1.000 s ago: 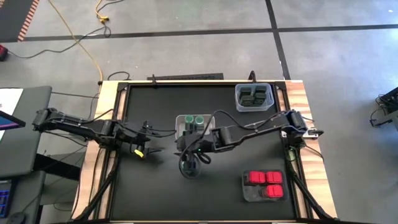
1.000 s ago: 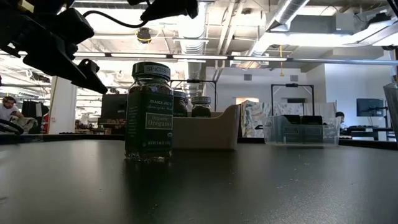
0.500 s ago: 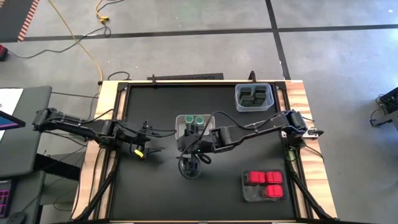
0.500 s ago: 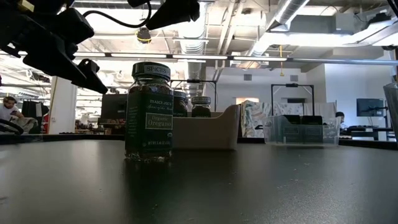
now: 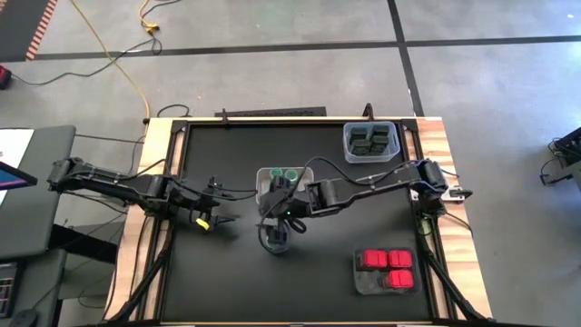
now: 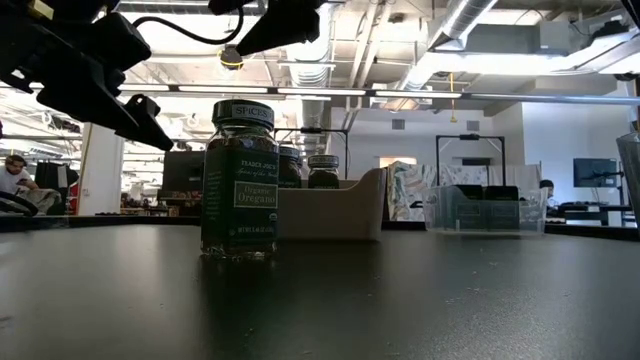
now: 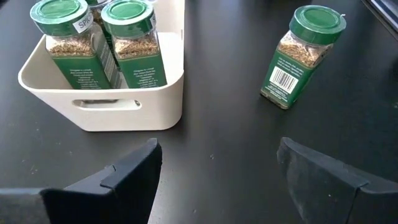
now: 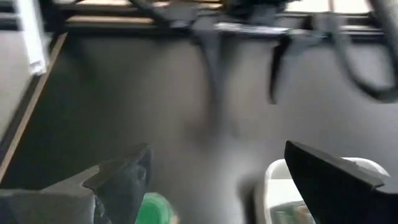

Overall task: Sort spices by type
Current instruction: Put the green seasoning bottle into the white bin

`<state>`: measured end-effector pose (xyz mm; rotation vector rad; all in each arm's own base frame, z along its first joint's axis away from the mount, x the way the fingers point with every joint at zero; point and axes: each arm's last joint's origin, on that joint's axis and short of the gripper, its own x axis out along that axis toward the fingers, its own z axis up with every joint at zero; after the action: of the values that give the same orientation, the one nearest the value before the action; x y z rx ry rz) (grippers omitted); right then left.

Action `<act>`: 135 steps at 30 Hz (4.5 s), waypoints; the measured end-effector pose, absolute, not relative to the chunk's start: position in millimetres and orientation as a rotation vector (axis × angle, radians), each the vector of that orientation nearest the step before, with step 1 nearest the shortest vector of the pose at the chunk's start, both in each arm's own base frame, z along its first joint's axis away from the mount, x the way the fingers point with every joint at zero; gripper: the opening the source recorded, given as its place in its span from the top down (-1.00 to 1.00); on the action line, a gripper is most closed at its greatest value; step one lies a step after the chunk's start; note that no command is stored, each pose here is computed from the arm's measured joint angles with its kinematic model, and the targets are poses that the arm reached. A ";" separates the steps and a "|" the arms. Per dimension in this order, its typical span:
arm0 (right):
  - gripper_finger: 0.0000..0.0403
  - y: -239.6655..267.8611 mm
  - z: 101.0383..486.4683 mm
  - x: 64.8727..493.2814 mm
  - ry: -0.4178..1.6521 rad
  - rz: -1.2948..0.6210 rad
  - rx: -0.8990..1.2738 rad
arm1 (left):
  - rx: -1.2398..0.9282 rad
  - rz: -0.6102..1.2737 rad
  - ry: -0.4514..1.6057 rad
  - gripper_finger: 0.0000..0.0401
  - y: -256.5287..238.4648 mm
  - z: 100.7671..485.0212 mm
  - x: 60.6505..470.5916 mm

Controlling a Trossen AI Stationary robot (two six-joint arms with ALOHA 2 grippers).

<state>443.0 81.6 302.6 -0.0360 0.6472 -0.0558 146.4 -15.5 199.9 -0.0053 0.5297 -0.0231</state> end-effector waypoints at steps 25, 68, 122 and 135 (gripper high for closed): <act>-0.93 109.2 242.1 474.6 0.961 0.441 -0.415 | 0.023 -0.019 0.563 -0.53 -15.4 196.0 148.4; -0.09 112.5 217.6 475.2 1.019 0.505 -0.502 | 0.039 -0.023 0.573 -0.53 -15.4 195.1 148.3; -0.09 -18.6 250.5 401.2 1.069 -0.045 -0.022 | 0.061 0.004 0.591 -0.53 -14.4 193.4 147.2; -0.10 -12.9 220.6 412.5 1.139 -0.060 -0.064 | 0.051 0.007 0.591 -0.53 -14.3 193.4 147.2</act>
<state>412.5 -12.9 220.6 -0.0644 1.1385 -0.0599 147.2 -14.3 193.4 0.0510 0.5910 0.0071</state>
